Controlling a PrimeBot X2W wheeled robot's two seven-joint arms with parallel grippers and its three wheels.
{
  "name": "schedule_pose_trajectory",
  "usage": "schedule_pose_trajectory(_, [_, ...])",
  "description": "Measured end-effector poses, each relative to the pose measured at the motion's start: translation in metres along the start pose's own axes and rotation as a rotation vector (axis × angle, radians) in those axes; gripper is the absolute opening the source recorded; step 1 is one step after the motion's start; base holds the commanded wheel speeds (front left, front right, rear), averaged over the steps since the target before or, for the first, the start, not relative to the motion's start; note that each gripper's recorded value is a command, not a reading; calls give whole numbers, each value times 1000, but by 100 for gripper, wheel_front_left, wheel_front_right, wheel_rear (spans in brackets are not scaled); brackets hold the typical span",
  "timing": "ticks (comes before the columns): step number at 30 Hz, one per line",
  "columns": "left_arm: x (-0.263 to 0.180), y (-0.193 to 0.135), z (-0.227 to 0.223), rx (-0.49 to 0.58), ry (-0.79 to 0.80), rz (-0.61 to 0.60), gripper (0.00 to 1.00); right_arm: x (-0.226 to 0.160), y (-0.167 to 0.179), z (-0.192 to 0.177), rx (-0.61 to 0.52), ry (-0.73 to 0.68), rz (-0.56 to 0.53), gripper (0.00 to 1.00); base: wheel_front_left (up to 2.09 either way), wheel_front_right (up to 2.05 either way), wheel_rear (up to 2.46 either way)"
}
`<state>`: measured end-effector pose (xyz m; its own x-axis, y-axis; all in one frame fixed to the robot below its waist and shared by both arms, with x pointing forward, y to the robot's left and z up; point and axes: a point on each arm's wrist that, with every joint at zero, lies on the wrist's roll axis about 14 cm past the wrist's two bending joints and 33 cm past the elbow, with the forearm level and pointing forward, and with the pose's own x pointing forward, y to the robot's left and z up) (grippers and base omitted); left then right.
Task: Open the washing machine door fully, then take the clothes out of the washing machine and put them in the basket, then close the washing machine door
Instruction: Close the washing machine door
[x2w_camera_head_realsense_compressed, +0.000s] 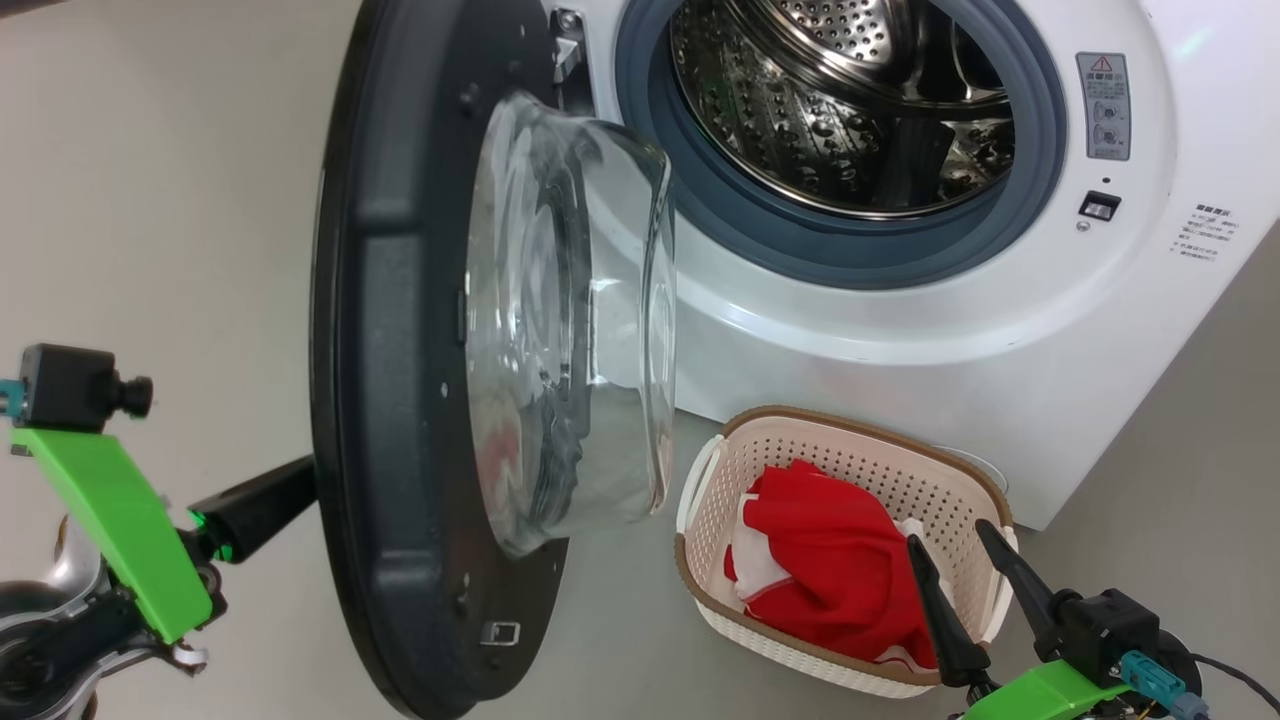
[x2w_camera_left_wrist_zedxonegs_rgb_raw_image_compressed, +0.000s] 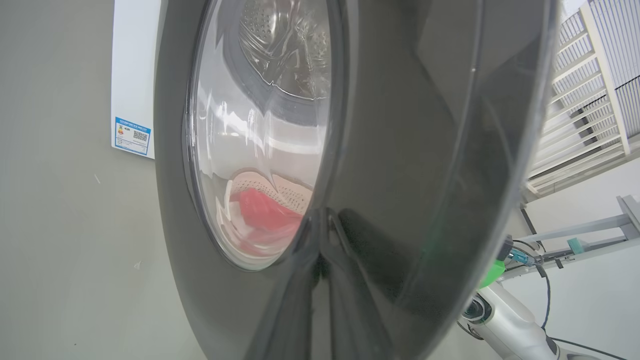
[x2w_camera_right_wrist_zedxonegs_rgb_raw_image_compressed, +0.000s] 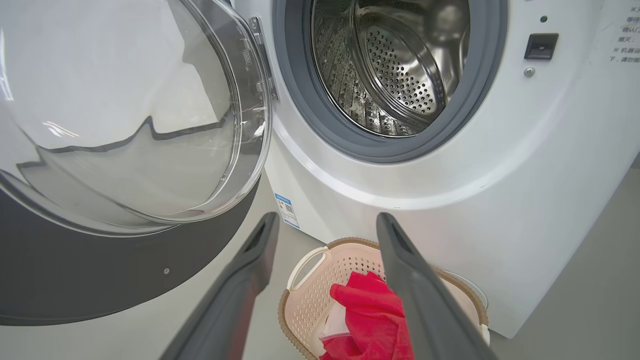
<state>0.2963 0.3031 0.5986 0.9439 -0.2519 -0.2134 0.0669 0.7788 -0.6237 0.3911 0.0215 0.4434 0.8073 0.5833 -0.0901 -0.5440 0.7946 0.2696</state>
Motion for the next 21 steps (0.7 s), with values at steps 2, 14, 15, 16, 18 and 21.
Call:
schedule_pose_trajectory(2, [2, 0, 0, 2, -7, 1, 0, 0, -1, 0, 1, 1, -3, 100, 0, 0, 0])
schedule_pose_trajectory(14, [0, 28, 13, -7, -141, 87, 0, -2, -2, 1, 1, -3, -7, 100, 0, 0, 0])
schedule_pose_trajectory(15, [-1, 31, 13, 0, -153, 100, 0, -2, -1, 1, 0, -4, -5, 100, 0, 0, 0])
schedule_pose_trajectory(16, [-3, 35, 11, -2, -163, 113, 0, -2, 0, 2, -2, -5, -3, 100, 0, 0, 0])
schedule_pose_trajectory(18, [-6, 43, 5, -15, -174, 136, 0, -2, 1, 3, -4, -8, 2, 100, 0, 0, 0])
schedule_pose_trajectory(21, [-12, 54, -7, -34, -187, 170, 2, -1, 6, 4, -8, -10, 16, 100, 0, 0, 0])
